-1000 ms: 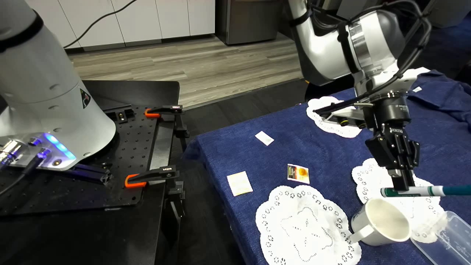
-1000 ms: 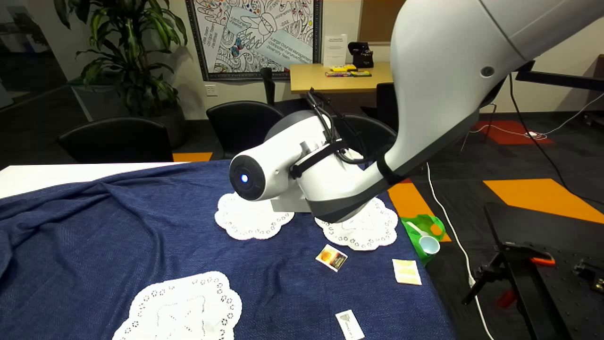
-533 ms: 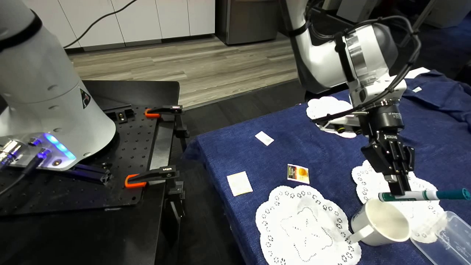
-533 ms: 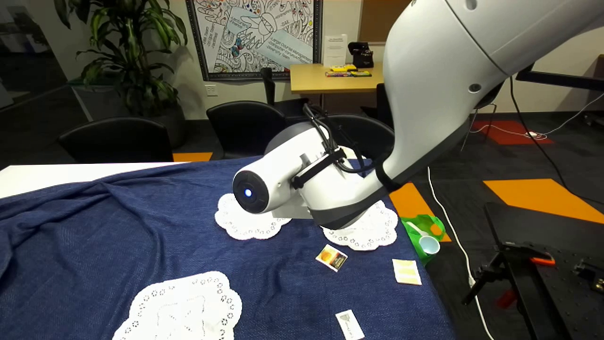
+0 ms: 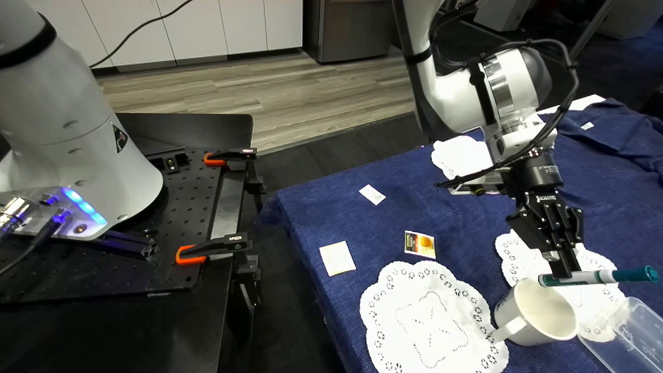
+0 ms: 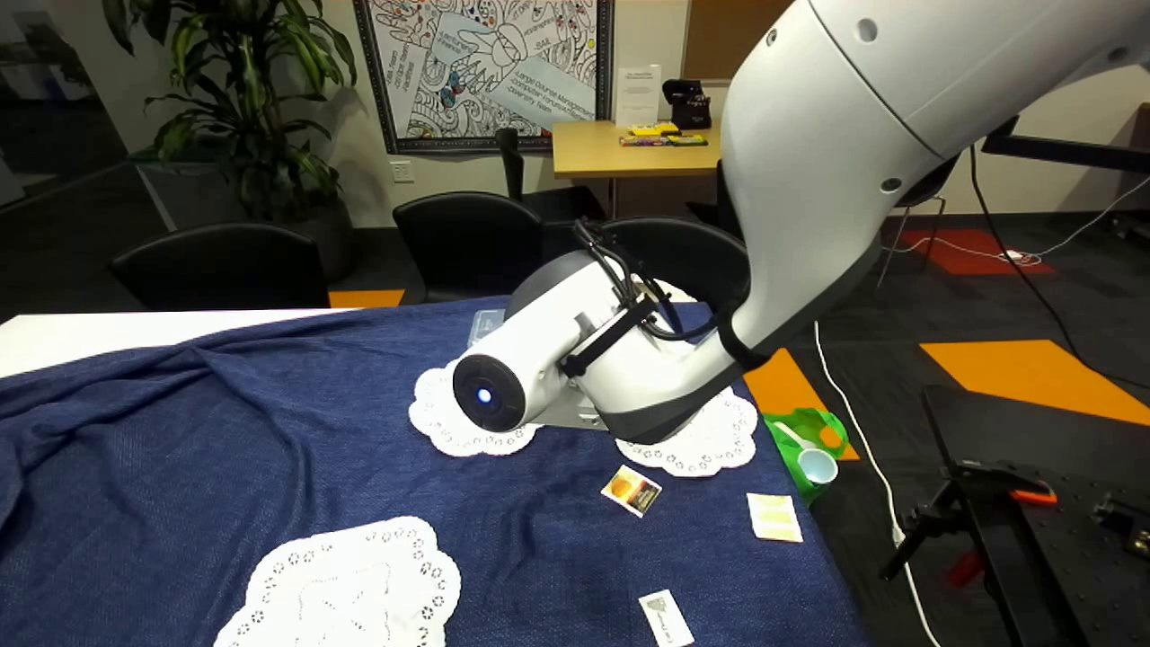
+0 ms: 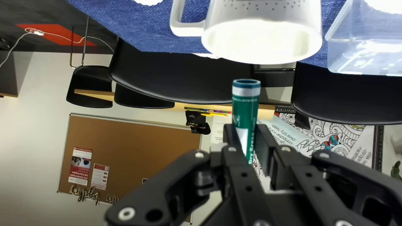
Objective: Take the marker from the table and put in the white cup
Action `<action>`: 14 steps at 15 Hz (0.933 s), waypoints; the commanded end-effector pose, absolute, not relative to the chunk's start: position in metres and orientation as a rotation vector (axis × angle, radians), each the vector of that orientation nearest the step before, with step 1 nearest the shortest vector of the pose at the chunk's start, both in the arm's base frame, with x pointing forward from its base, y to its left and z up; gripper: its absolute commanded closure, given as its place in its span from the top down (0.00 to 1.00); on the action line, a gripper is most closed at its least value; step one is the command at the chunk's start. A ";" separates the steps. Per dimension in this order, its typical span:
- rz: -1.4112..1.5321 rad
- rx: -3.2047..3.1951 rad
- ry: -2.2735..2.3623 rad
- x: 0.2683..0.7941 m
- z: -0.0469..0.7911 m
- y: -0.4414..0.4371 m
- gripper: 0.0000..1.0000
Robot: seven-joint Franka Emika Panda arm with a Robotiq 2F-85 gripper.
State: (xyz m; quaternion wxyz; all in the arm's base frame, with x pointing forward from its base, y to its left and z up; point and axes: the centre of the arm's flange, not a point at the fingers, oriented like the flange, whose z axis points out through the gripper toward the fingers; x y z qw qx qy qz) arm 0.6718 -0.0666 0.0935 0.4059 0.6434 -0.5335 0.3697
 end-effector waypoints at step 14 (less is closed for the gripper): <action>0.919 1.481 -1.397 0.679 0.047 -0.082 0.05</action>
